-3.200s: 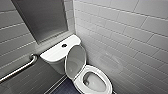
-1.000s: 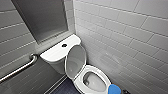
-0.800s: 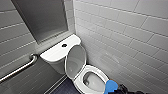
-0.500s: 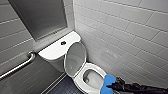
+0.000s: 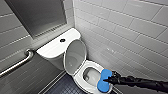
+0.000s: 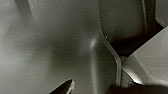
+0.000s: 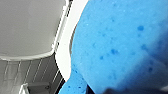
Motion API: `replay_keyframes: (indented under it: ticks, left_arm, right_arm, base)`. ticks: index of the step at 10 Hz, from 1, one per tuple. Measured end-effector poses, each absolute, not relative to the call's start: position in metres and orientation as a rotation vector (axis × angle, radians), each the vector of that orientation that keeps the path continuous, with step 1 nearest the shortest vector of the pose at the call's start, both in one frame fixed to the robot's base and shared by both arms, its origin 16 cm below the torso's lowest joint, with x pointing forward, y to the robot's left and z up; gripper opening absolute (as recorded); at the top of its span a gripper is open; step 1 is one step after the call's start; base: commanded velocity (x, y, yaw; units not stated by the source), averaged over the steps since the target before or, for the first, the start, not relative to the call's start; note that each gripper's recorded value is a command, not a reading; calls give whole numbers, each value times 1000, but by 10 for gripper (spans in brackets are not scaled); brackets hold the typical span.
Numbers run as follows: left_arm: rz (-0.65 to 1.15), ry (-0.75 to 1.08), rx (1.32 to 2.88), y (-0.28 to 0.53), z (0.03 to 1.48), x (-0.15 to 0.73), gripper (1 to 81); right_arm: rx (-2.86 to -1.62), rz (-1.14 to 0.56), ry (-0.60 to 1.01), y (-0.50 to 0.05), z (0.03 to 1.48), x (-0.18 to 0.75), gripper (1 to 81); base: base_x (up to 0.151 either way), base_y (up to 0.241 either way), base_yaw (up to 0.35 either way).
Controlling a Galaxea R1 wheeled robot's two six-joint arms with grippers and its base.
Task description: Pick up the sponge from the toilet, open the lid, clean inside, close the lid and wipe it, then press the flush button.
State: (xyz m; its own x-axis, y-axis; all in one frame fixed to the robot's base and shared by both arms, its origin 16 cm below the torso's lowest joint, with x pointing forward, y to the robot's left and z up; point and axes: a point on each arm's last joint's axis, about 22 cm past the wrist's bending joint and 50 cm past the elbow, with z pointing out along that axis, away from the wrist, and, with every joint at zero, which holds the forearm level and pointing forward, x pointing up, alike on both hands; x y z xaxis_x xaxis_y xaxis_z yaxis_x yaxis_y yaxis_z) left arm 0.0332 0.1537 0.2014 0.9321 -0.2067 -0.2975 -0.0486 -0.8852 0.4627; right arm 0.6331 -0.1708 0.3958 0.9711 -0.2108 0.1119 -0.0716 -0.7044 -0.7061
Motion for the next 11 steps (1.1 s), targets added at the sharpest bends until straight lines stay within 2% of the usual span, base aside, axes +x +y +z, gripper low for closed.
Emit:
replay_keyframes:
  ticks: [3, 6, 11]
  left_arm:
    - [-472, -151, 2640, 157, 204, 28, 811]
    - [-469, -151, 2635, 153, 204, 29, 811]
    - [-428, -160, 2642, 152, 177, 45, 811]
  right_arm:
    - [-2322, -228, 156, -130, 396, 653, 10]
    - [-2352, -255, 193, -142, 393, 677, 10]
    - [-2321, -347, 151, -124, 407, 721, 10]
  base:
    - [0, 0, 0]
    - [0, 0, 0]
    - [0, 0, 0]
